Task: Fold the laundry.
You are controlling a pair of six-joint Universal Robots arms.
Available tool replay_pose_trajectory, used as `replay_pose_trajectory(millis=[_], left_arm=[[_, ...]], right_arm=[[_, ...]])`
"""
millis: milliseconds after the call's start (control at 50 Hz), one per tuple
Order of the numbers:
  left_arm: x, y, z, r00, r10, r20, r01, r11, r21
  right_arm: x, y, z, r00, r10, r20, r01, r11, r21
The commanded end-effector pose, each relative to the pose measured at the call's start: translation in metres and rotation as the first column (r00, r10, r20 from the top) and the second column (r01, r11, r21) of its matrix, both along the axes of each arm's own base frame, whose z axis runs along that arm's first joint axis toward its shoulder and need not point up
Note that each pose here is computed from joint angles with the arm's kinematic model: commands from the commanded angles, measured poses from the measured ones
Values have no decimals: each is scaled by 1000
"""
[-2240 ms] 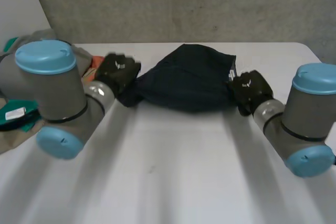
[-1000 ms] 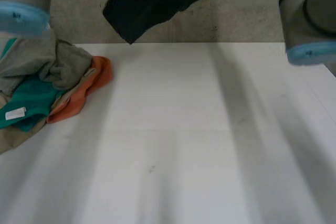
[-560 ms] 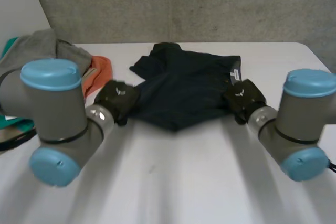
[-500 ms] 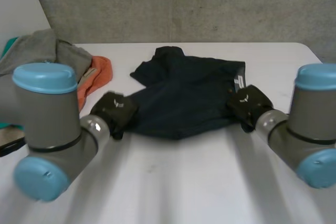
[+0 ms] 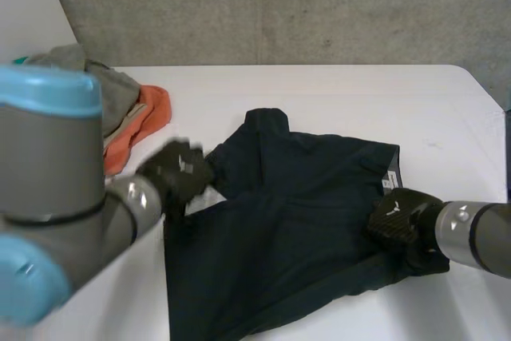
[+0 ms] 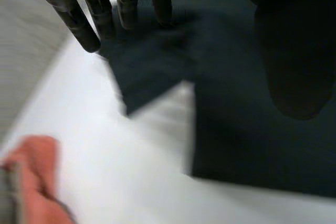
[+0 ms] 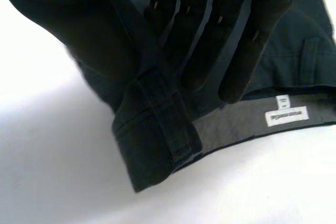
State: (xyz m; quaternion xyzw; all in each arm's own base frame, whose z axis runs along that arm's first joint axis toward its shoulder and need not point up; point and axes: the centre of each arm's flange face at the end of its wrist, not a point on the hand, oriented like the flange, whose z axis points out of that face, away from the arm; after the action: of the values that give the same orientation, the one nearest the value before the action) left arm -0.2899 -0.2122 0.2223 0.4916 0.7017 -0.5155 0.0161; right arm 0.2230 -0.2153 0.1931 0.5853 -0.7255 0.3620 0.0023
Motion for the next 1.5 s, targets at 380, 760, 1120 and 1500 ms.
replay_pose_trajectory(millis=[380, 760, 1120, 1500], left_arm=[[-73, -128, -75, 984, -135, -113, 131, 991, -40], [-82, -145, -101, 992, -116, 40, 121, 979, -165], [-38, -144, -80, 973, 48, 225, -11, 986, -164], [-29, -133, -76, 936, 122, 330, -65, 982, -180]], right_arm=[[13, -13, -23, 988, -80, 135, 93, 991, -92], [10, -13, -23, 987, -82, 139, 95, 991, -91], [10, -12, -20, 987, -81, 140, 94, 991, -92], [13, -1, -10, 986, -63, 153, 80, 991, -105]])
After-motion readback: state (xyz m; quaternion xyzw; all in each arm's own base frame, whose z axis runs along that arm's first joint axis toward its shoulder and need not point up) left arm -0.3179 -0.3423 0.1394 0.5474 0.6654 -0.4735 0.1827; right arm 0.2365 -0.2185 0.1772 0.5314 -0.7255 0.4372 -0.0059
